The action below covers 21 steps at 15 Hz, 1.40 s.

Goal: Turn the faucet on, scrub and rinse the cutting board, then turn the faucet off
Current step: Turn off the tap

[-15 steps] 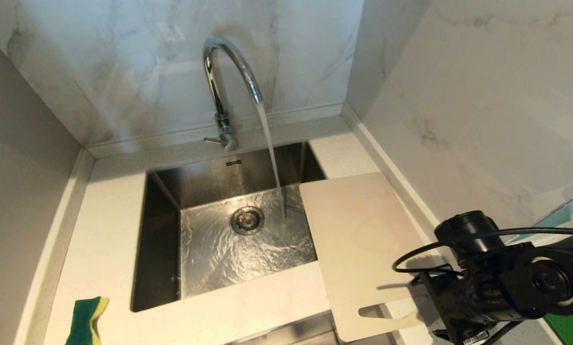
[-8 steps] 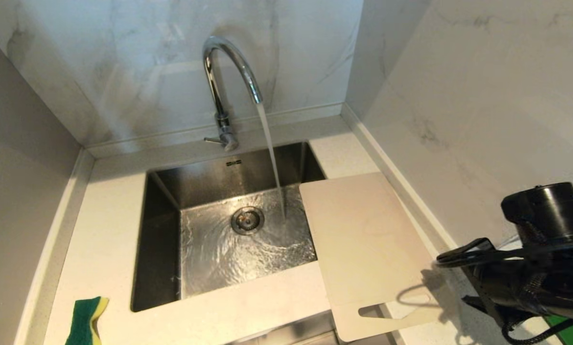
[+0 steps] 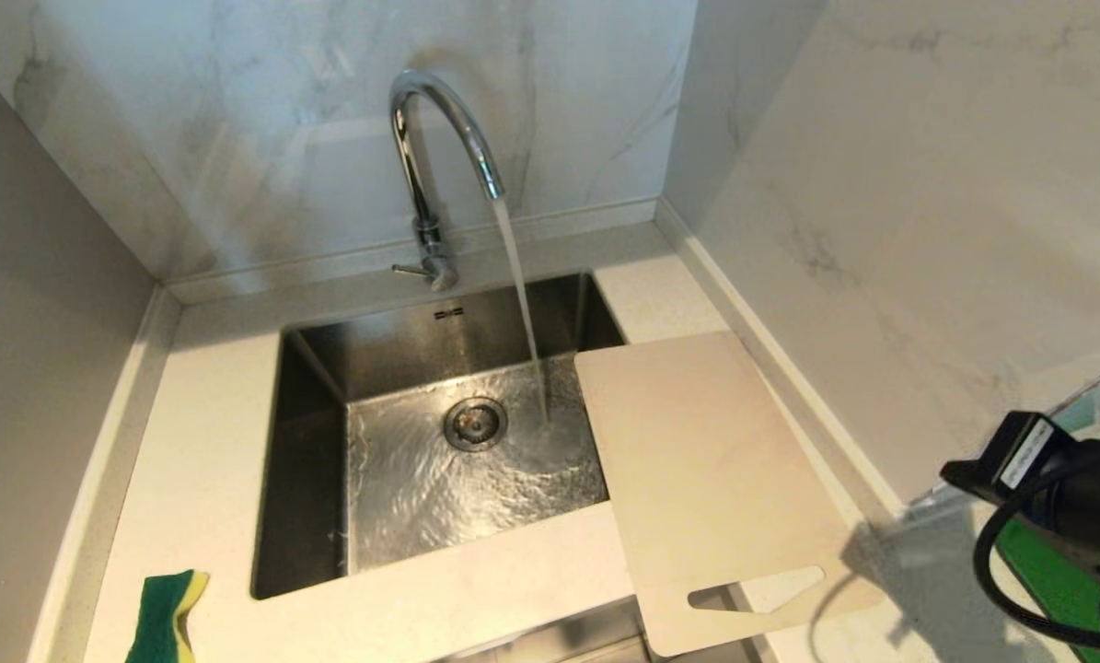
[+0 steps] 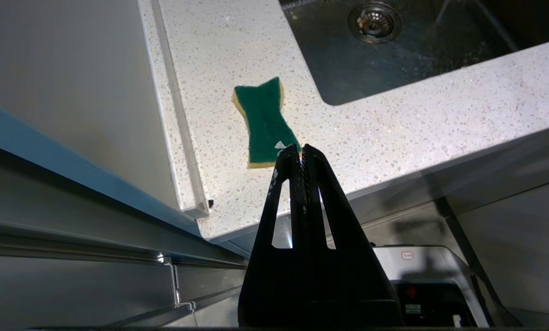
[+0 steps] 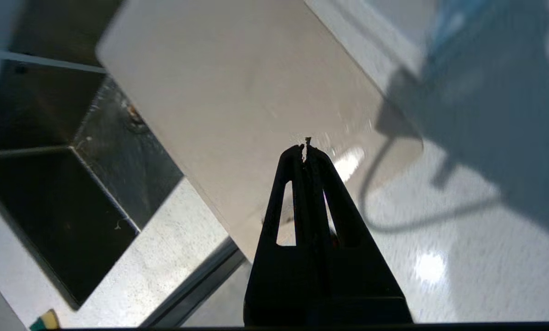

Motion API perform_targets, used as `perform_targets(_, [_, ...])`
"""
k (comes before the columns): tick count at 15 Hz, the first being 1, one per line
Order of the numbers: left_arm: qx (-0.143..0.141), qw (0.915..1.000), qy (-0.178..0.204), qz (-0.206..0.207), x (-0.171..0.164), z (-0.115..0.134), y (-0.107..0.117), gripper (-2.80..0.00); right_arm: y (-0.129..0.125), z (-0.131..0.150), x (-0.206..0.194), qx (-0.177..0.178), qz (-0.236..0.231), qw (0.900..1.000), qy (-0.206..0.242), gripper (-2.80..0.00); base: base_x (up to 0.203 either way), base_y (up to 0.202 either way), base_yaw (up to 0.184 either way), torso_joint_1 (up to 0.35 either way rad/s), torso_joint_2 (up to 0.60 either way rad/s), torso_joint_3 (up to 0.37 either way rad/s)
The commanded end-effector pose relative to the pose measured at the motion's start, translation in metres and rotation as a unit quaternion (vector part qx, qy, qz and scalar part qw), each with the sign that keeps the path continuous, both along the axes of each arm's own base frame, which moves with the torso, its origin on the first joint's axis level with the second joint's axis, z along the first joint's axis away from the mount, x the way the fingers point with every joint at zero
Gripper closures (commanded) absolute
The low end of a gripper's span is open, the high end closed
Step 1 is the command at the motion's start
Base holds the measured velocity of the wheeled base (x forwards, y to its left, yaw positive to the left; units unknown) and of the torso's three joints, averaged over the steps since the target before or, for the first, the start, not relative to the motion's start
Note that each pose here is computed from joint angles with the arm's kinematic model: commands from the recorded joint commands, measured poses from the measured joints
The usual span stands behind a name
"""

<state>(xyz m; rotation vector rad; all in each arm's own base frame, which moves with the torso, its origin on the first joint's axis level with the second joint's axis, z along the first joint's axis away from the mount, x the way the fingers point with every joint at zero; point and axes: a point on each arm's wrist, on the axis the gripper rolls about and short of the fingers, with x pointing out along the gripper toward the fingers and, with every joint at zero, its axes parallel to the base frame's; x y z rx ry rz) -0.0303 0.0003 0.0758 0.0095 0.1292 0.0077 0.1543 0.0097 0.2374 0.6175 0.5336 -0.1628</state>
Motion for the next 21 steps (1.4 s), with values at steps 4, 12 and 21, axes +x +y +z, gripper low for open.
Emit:
perform_targets(4, [0.000, 1.0000, 0.001, 0.000, 0.000, 0.000, 0.000, 0.00, -0.013, 0.043, -0.031, -0.145, 0.024, 0.984, -0.103, 0.00, 0.000, 0.000, 0.000, 0.000, 0.00, 0.000])
perform_targets(12, [0.000, 1.0000, 0.001, 0.000, 0.000, 0.000, 0.000, 0.00, -0.013, 0.057, -0.091, -0.204, 0.026, 0.961, -0.184, 0.00, 0.000, 0.000, 0.000, 0.000, 0.00, 0.000])
perform_targets(21, [0.000, 1.0000, 0.001, 0.000, 0.000, 0.000, 0.000, 0.00, -0.012, -0.013, -0.135, -0.214, 0.032, 0.965, -0.152, 0.00, 0.000, 0.000, 0.000, 0.000, 0.00, 0.000])
